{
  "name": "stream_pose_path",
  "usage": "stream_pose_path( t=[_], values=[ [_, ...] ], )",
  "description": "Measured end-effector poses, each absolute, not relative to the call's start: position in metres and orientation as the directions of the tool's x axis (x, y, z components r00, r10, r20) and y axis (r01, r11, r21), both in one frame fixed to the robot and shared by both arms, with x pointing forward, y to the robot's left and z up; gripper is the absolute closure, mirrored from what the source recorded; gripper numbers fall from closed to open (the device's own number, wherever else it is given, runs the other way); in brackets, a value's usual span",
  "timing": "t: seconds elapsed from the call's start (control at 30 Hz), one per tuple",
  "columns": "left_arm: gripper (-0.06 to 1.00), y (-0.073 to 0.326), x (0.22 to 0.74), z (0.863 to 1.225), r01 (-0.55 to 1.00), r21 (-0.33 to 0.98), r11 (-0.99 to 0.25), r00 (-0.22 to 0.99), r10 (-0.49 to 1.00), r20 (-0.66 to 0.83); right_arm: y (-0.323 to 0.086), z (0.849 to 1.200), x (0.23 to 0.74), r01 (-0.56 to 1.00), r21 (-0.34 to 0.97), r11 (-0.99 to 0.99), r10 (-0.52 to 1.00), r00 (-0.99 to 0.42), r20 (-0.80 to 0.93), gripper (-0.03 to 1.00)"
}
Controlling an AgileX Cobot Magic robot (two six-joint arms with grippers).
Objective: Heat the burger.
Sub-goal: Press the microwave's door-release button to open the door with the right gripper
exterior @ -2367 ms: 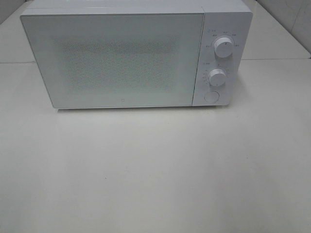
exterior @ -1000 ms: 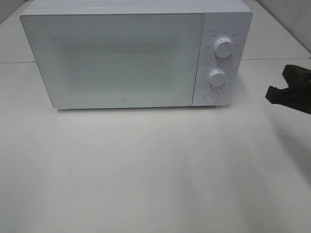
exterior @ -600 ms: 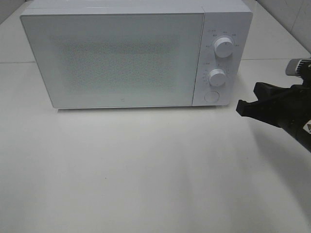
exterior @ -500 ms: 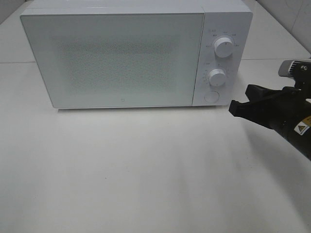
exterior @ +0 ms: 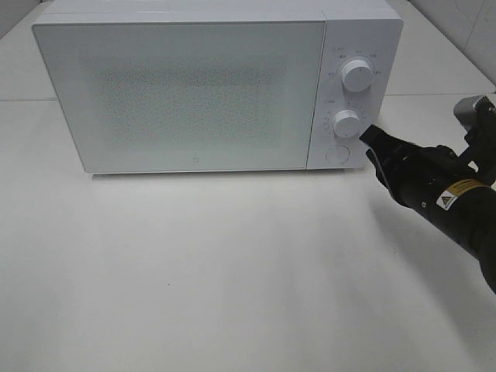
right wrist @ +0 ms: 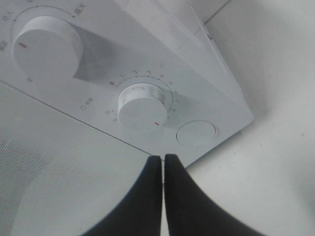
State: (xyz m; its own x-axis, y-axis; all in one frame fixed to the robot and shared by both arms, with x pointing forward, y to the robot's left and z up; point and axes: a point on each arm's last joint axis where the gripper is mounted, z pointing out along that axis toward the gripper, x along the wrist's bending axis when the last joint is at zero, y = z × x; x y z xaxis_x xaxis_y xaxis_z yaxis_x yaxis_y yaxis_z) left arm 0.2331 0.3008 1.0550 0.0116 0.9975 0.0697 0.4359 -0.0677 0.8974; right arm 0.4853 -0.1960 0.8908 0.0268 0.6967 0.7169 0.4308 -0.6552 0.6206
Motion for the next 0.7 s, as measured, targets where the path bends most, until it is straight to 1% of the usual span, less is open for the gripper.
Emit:
stream_pose_path(
  t=[0.07,0.1,0.17,0.2,0.23,0.27,0.33,0.37,0.57,0.63,0.7],
  values=[
    [-0.05,0.301,0.233,1.055,0.436,0.897,-0.068,0.012,0.998,0.070,-0.191,0.886,0.491,0.445,0.523,-0.727,0.614,0.079,0.785,0.97],
    [-0.05,0.301,0.233,1.055,0.436,0.897,-0.068,0.012,0.998,0.070,-0.191,0.886,0.491,0.445,0.523,-0.727,0.614,0.079,0.785,0.97],
    [-0.05,0.301,0.233,1.055,0.436,0.897,-0.068,0.012,0.998,0.070,-0.187,0.881,0.498,0.452,0.432,-0.780,0.540,0.139,0.830,0.97],
    [-0.05,0.301,0.233,1.055,0.436,0.897,-0.068,0.012,0.998,0.070,-0.187,0.881,0.498,0.452,0.432,-0.780,0.540,0.139,0.830,0.97],
    [-0.05,0.301,0.233,1.055,0.436,0.897,-0.068,0.012,0.998,0.070,-0.186,0.880,0.500,0.453,0.401,-0.796,0.516,0.161,0.842,0.97],
    [-0.05,0.301,0.233,1.055,0.436,0.897,-0.068,0.012,0.998,0.070,-0.184,0.877,0.505,0.445,0.344,-0.827,0.465,0.198,0.863,0.97],
    [-0.05,0.301,0.233,1.055,0.436,0.897,-0.068,0.012,0.998,0.070,-0.182,0.876,0.507,0.442,0.325,-0.836,0.448,0.209,0.869,0.97],
    [-0.05,0.301,0.233,1.055,0.436,0.897,-0.068,0.012,0.998,0.070,-0.180,0.874,0.512,0.437,0.286,-0.853,0.416,0.239,0.877,0.97],
    [-0.05,0.301,0.233,1.055,0.436,0.897,-0.068,0.012,0.998,0.070,-0.176,0.867,0.520,0.429,0.223,-0.875,0.369,0.296,0.881,0.97],
    [-0.05,0.301,0.233,1.055,0.436,0.897,-0.068,0.012,0.998,0.070,-0.174,0.862,0.529,0.403,0.181,-0.897,0.330,0.338,0.882,0.97],
    [-0.05,0.301,0.233,1.055,0.436,0.897,-0.068,0.012,0.998,0.070,-0.174,0.861,0.531,0.389,0.168,-0.906,0.314,0.349,0.883,0.97]
  ],
)
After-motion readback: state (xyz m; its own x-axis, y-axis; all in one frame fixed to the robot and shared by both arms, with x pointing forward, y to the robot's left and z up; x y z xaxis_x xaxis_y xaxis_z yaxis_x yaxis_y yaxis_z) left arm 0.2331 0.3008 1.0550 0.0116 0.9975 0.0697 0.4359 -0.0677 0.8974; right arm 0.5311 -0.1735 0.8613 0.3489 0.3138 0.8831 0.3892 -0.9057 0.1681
